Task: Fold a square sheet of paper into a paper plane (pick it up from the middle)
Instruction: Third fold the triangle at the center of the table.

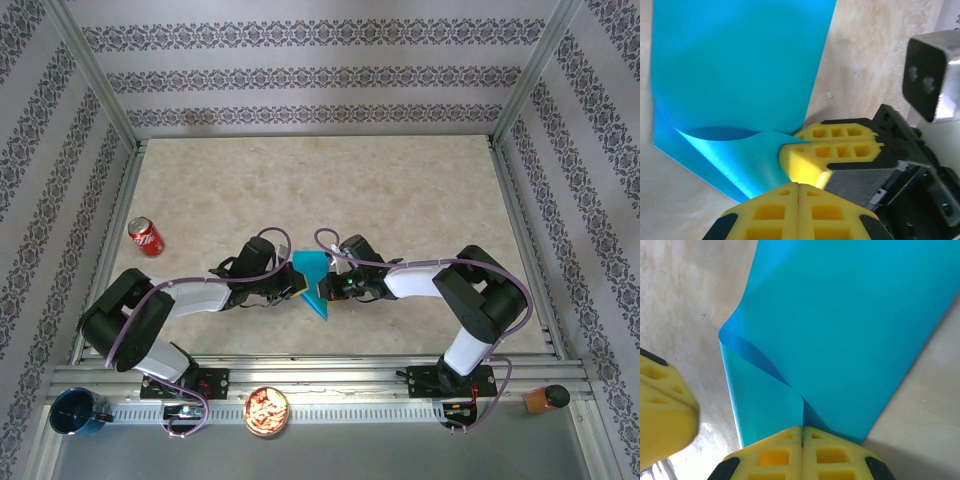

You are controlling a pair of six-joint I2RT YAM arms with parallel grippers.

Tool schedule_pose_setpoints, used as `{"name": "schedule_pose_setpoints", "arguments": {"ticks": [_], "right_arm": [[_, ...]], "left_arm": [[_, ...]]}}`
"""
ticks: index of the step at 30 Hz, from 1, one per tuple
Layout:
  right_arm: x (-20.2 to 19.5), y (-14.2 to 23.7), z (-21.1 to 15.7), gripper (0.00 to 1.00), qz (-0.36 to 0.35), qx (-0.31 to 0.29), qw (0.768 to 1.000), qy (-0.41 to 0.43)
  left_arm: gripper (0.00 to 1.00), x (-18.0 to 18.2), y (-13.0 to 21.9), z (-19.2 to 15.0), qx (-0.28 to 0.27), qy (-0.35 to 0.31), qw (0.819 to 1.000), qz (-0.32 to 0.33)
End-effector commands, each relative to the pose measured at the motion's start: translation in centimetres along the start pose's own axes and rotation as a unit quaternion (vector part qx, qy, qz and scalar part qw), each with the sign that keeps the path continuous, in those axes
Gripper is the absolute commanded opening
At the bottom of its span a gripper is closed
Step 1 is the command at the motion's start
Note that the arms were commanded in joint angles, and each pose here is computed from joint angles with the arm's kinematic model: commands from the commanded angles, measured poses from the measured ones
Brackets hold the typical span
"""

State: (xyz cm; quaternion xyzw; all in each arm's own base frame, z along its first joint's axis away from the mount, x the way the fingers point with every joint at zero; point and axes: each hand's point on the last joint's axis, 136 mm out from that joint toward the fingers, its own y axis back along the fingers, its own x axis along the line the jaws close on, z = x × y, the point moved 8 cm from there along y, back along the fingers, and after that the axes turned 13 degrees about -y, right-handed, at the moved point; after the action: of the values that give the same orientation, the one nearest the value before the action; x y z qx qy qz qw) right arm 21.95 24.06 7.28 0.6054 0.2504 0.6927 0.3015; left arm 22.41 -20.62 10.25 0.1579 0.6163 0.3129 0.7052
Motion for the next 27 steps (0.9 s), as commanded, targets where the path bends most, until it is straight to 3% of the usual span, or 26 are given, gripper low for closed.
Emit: {"name": "schedule_pose_setpoints", "arguments": {"ticks": [1, 27], "right_arm": [[-1.5, -0.3, -0.5, 0.00, -0.032, 0.009, 0.999, -0.013], [-1.4, -0.3, -0.5, 0.00, -0.032, 0.011, 0.999, -0.014]], "left_arm": [[0.00, -0.8, -0.5, 0.3, 0.000, -0.008, 1.000, -0.016], [0.00, 0.7, -2.1, -0.1, 0.008, 0.007, 1.000, -0.020]]}}
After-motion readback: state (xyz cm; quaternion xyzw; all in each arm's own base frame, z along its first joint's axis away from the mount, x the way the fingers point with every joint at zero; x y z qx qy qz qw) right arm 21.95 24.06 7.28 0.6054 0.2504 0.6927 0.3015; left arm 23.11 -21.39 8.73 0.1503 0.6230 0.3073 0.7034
